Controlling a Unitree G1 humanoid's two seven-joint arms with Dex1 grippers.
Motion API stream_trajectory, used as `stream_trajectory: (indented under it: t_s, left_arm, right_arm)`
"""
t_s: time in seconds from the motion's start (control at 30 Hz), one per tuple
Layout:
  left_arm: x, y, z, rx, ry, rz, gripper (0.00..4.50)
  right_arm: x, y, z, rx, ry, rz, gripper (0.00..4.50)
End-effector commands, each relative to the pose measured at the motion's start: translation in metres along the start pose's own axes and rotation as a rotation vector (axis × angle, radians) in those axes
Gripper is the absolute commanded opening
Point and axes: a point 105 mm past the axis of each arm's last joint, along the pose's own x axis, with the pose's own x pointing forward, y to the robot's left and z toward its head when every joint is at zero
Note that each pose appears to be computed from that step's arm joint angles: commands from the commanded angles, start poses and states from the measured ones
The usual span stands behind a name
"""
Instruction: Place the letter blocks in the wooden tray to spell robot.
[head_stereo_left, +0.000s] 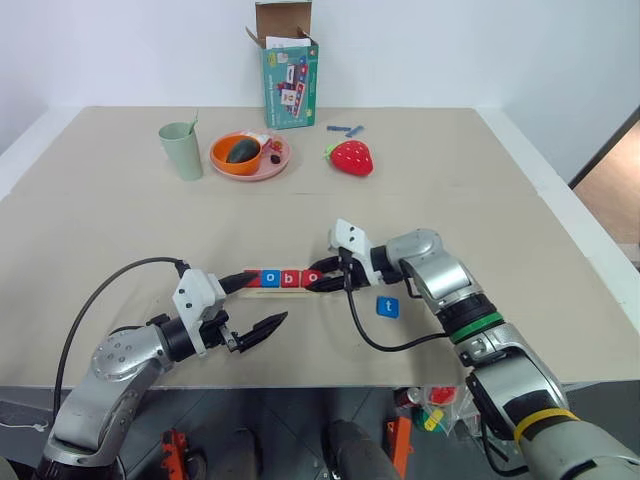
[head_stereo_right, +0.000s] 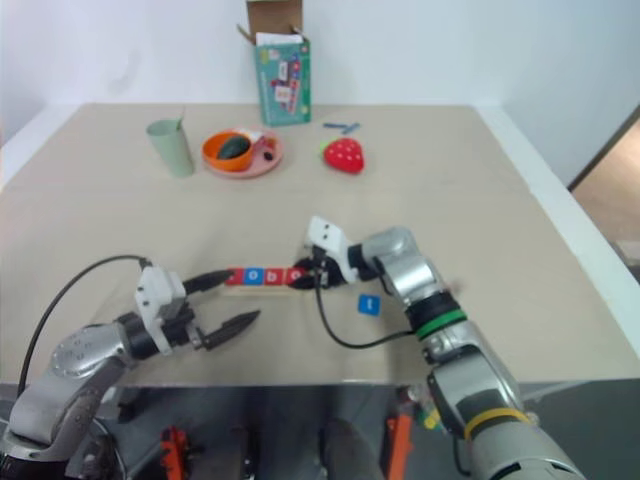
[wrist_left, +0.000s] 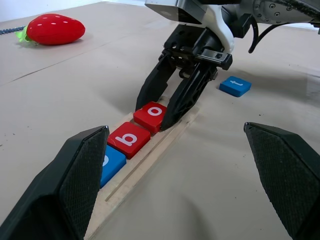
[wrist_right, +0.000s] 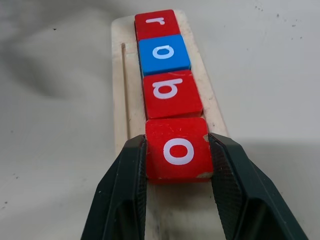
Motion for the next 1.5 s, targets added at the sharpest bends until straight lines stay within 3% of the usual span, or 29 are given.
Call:
stream_trajectory:
  t_s: [0.03,0.47,0.53,0.67,0.77,1.1,1.5]
  left_arm:
    - [-0.003,0.001,0.008,0.029,-0.025,0.01,4.5]
    - [-0.003,-0.001,0.007,0.019,-0.021,0.009,4.5]
    - [-0.003,-0.001,0.007,0.017,-0.021,0.008,4.5]
    - [-0.002,-0.002,0.006,0.011,-0.02,0.005,4.5]
    - [-0.002,-0.002,0.006,0.009,-0.019,0.002,4.5]
    - [-0.002,-0.001,0.005,0.007,-0.014,-0.005,4.5]
    - [0.0,0.0,0.006,0.008,-0.014,-0.014,4.5]
  right_arm:
    - [-0.001,-0.005,0.015,-0.049,-0.024,-0.009,1.2]
    - [0.002,-0.009,0.016,-0.044,-0.026,-0.004,1.2]
    - [0.002,-0.01,0.016,-0.039,-0.027,-0.008,2.23]
    - [0.001,-0.012,0.016,-0.05,-0.033,-0.023,3.71]
    - [-0.001,-0.015,0.018,-0.054,-0.04,-0.034,4.47]
    - [-0.011,-0.015,0.031,-0.048,-0.098,-0.058,4.47]
    - [-0.028,-0.023,0.018,-0.017,-0.081,-0.114,4.47]
